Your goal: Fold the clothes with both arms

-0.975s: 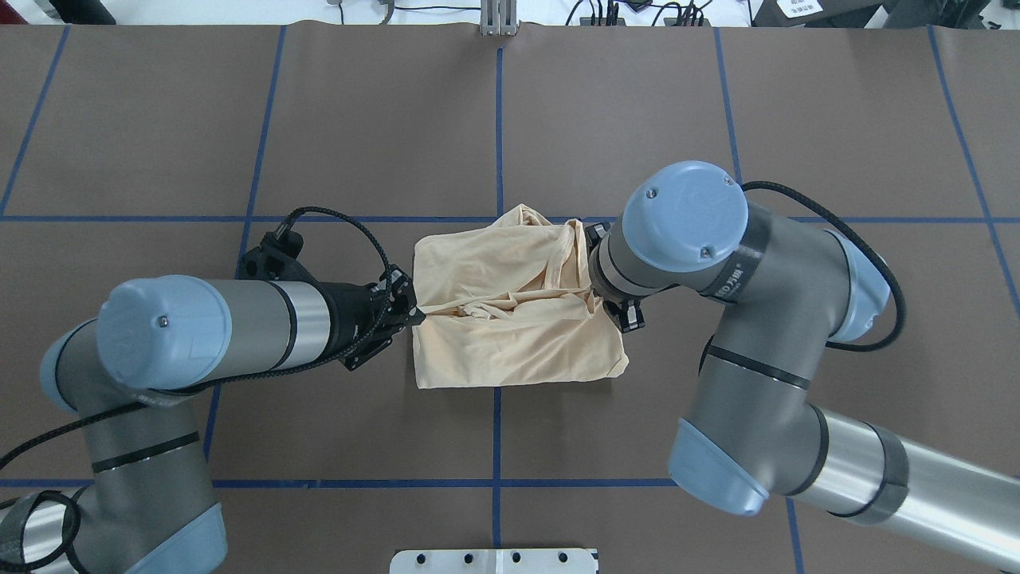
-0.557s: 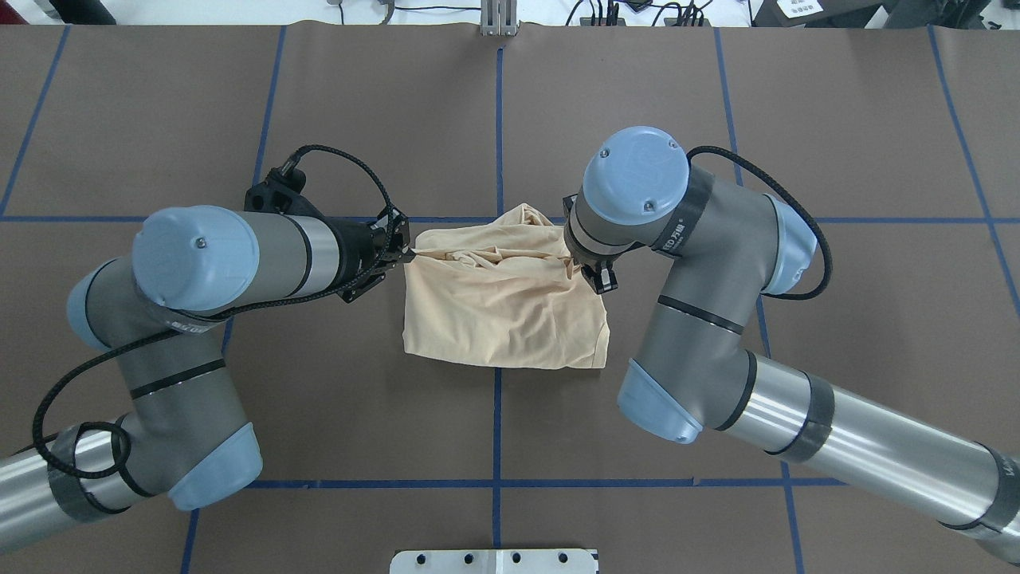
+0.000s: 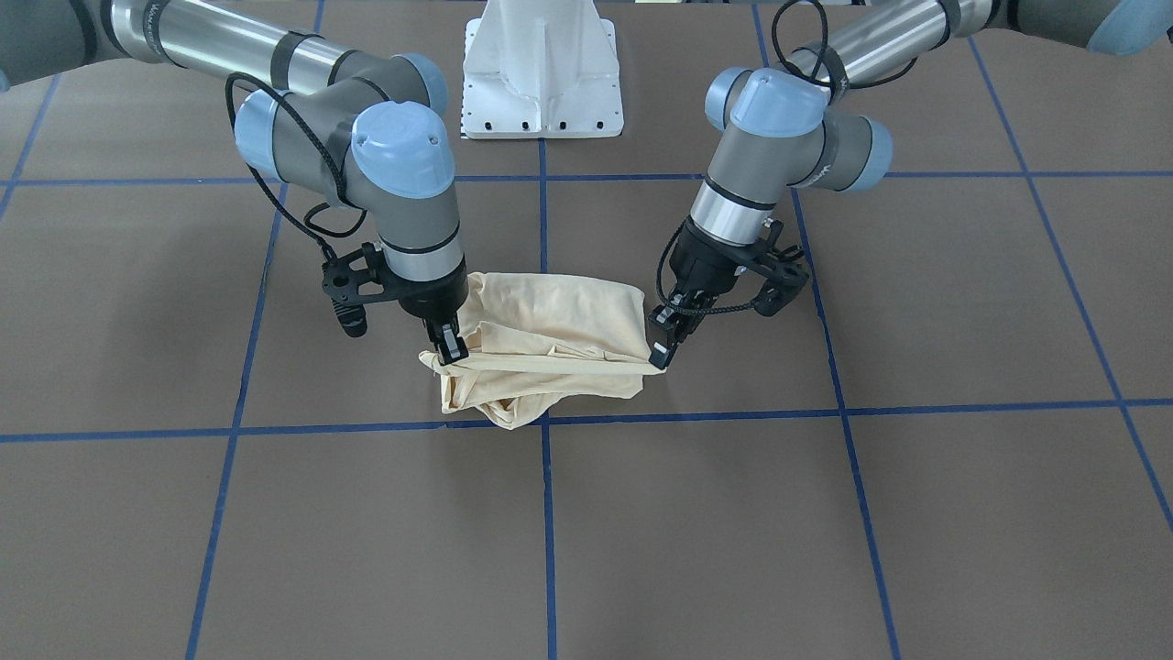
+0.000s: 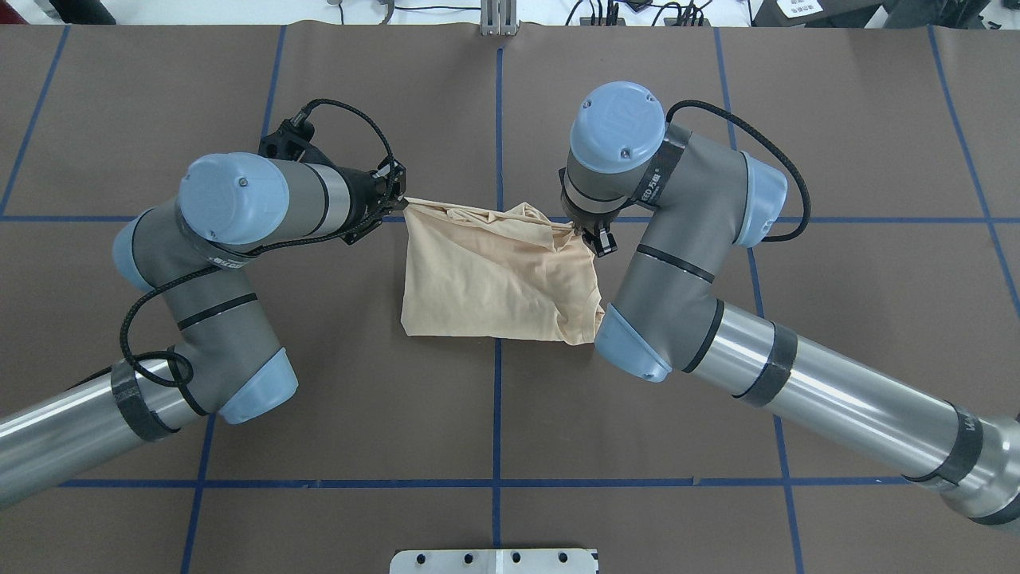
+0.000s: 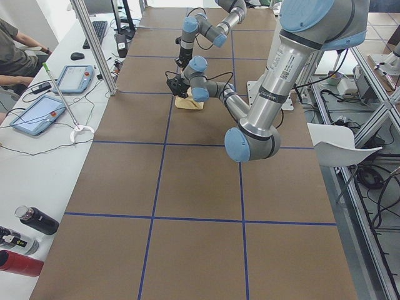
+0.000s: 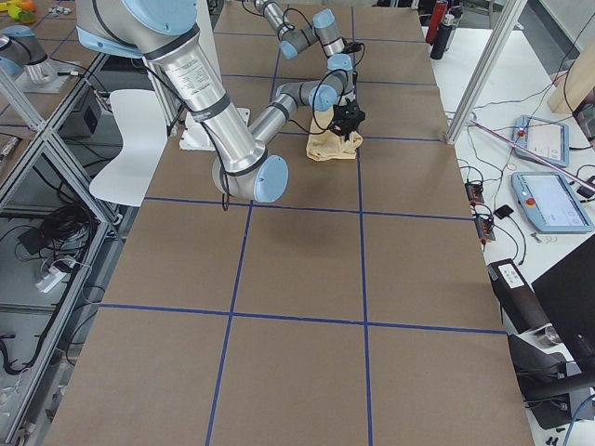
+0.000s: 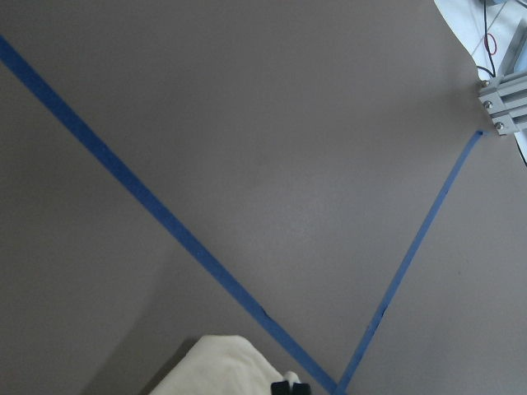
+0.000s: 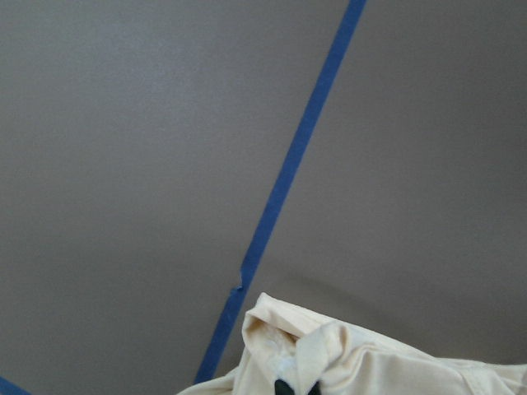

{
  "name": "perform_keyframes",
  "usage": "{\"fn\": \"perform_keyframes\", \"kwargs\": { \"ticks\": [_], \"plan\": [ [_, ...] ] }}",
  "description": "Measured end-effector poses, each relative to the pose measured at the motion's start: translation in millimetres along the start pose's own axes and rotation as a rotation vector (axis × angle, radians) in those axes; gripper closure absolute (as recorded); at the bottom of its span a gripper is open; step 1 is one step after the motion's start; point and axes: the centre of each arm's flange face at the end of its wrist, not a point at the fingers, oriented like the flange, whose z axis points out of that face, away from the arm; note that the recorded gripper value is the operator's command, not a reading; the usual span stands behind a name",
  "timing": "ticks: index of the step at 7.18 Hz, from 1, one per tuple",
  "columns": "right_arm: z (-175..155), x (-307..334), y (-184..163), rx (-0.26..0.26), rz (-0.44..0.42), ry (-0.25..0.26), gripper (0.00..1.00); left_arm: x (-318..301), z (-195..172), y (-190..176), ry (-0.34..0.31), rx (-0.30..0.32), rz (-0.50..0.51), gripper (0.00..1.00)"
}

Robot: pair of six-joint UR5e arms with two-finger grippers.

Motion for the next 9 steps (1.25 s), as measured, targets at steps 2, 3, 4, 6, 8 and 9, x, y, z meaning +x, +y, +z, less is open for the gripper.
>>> {"fn": "perform_keyframes", "kwargs": {
  "ticks": [2,3,4,6,8,9],
  "plan": [
    [25,-40,-9,0.007,-0.024,-0.004,0.0,9,20,-22,0.004,0.033,0.042,0.43],
    [28,-58,-19,0.01,-0.056,-0.005,0.0,15,27,-37,0.009,0.052,0.077,0.41],
    [24,-72,-32,0.008,-0.074,-0.008,0.0,20,27,-50,0.018,0.068,0.1,0.37],
    [2,-91,-64,-0.034,-0.085,-0.007,0.0,29,20,-70,0.032,0.083,0.147,0.38],
    [-25,-78,-130,-0.098,-0.157,-0.011,0.0,27,-14,-81,0.043,0.027,0.268,0.37],
    [-39,-57,-183,-0.123,-0.241,-0.016,0.0,9,-42,-87,0.038,0.013,0.384,0.37]
  ]
}}
